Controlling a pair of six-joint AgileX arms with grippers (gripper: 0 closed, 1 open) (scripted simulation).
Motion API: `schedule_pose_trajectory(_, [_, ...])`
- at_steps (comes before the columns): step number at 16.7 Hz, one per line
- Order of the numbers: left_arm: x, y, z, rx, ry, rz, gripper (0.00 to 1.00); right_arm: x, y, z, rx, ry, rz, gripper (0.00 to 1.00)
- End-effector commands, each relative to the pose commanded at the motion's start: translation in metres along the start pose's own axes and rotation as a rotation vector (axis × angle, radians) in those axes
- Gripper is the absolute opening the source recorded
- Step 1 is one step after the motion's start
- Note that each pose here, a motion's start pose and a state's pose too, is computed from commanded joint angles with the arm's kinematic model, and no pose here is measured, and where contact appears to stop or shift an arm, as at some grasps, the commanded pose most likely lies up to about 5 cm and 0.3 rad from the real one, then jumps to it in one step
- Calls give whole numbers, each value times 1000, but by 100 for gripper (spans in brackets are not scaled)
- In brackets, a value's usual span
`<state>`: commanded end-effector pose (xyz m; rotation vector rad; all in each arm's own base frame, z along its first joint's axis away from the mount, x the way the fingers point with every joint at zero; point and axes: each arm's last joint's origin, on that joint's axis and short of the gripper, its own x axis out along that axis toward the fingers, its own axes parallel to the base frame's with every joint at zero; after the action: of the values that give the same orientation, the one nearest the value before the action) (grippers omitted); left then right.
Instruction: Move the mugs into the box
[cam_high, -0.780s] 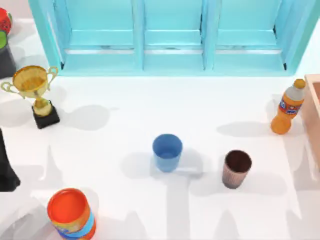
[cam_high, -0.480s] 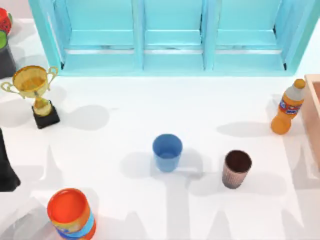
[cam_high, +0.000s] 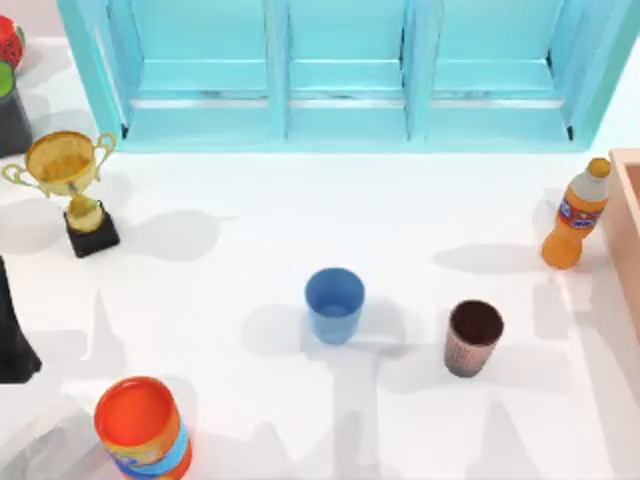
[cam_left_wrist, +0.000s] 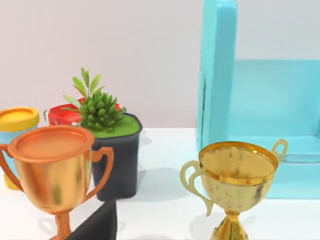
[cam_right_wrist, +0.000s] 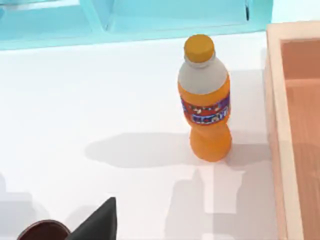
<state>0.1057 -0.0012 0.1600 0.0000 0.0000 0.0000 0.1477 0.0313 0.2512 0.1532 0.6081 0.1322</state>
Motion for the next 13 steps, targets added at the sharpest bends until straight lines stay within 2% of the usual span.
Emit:
schedule_pose_trajectory(3, [0,0,0,0,0,0,100,32,26,31,25,318,-21,100])
schedule_pose_trajectory(7, [0,0,0,0,0,0,100,81,67,53,26,668,-94,100])
schedule_pose_trajectory(10, [0,0,0,0,0,0,100,110,97,61,14,829,-149,100])
schedule_pose_trajectory(13, [0,0,0,0,0,0,100,130,121,64,1,920,-191,100])
